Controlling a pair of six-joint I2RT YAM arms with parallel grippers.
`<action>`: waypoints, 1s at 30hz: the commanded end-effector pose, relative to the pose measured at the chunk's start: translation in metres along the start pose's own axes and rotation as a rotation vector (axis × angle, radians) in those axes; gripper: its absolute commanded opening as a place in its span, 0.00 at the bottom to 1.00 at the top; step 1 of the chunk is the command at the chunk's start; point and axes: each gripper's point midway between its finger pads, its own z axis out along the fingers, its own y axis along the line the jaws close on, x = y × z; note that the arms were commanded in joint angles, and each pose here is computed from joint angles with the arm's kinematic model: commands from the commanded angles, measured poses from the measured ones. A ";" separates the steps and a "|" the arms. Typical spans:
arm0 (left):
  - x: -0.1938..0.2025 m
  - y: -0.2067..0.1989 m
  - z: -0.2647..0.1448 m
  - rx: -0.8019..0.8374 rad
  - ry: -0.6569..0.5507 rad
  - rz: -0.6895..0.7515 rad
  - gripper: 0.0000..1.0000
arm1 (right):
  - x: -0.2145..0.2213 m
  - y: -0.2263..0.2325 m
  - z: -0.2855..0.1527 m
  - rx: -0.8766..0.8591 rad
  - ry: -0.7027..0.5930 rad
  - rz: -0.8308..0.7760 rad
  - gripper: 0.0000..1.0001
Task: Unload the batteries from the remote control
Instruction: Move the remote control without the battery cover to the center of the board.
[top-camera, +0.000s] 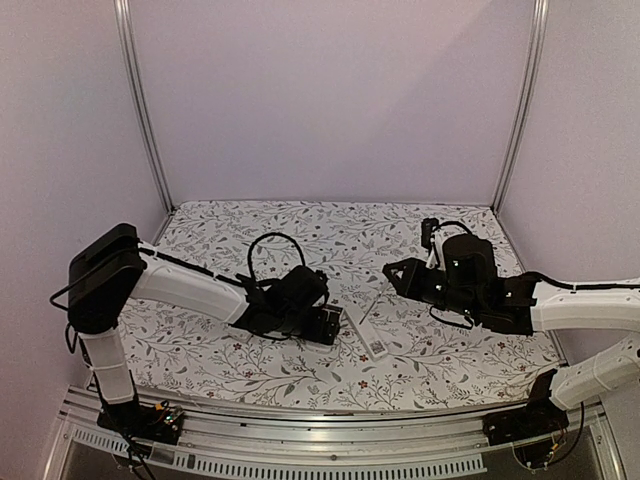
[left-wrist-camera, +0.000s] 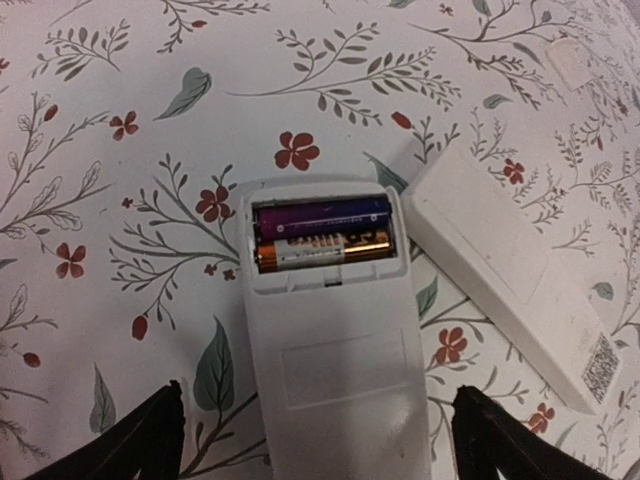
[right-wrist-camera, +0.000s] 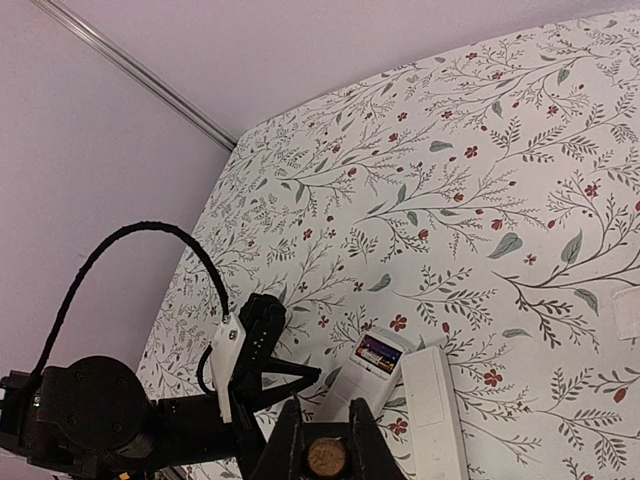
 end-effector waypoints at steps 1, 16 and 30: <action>-0.001 -0.002 0.005 -0.033 -0.002 0.041 0.93 | -0.001 -0.009 -0.002 0.030 -0.015 0.007 0.00; 0.006 -0.003 0.018 -0.170 0.000 0.172 0.82 | -0.003 -0.011 -0.001 0.034 -0.020 0.008 0.00; 0.037 0.005 -0.026 -0.147 0.032 0.155 0.55 | -0.002 -0.012 -0.001 0.036 -0.019 0.019 0.00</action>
